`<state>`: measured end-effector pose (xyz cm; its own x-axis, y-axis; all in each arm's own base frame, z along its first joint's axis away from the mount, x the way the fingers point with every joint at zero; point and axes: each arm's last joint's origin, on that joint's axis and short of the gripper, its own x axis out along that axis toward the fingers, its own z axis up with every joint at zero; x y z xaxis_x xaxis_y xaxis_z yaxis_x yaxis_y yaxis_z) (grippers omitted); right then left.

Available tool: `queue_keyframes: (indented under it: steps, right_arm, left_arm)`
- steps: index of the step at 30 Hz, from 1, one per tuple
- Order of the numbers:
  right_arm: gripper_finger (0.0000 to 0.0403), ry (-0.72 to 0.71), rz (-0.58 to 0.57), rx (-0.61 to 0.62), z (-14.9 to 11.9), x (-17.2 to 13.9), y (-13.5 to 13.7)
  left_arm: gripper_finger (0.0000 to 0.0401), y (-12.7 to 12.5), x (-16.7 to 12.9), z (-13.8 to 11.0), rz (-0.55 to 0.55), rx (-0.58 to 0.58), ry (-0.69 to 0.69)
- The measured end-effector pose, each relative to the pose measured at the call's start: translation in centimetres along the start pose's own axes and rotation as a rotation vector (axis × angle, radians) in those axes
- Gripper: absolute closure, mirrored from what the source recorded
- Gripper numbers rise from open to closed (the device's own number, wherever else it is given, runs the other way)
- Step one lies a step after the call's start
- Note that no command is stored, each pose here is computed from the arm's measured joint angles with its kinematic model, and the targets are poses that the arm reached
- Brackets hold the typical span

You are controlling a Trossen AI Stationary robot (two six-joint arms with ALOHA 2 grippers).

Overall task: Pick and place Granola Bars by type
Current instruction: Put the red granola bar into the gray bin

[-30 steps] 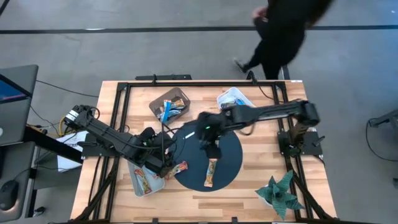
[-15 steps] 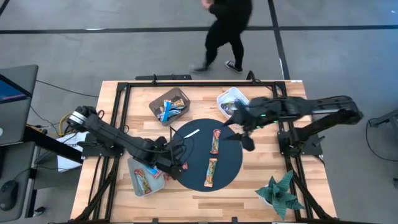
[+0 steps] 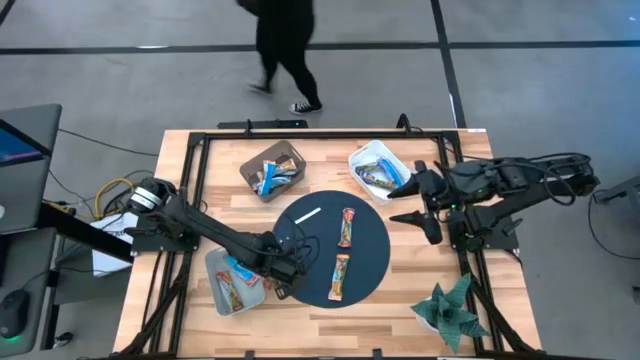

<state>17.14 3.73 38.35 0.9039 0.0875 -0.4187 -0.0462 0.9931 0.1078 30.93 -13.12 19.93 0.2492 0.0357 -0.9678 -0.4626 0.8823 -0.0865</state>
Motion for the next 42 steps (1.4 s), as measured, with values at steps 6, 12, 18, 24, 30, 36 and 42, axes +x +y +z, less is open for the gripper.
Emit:
queue_keyframes:
  steps: [6,12,18,24,30,36,42]
  right_arm:
    - [0.0143,-0.014,-0.006,-0.001,0.0,-0.5,0.3]
    - [0.0143,0.005,-0.008,-0.006,-0.1,0.1,0.4]
    - [0.0143,0.021,-0.011,-0.008,-0.2,0.6,0.5]
    - [0.0143,0.032,-0.013,-0.009,-0.2,1.0,0.5]
    - [0.0143,0.04,-0.014,-0.009,-0.3,1.2,0.6]
    - [0.0143,0.046,-0.014,0.005,-0.3,1.4,0.6]
    - [0.0143,0.045,-0.014,0.008,-0.3,1.4,0.6]
  left_arm:
    - [0.0167,-0.1,1.6,0.0,0.011,0.014,0.061]
    - [0.0167,-0.3,3.6,0.0,0.009,0.013,0.141]
    - [0.0167,-0.3,4.9,-0.3,0.031,0.029,0.185]
    - [0.0167,-0.3,4.9,-0.3,0.049,0.03,0.171]
    - [0.0182,-0.3,4.9,-0.3,0.045,0.033,0.179]
    - [0.0228,-0.3,4.9,-0.3,0.045,0.036,0.179]
    - [0.0275,-0.3,4.9,-0.3,0.045,0.037,0.179]
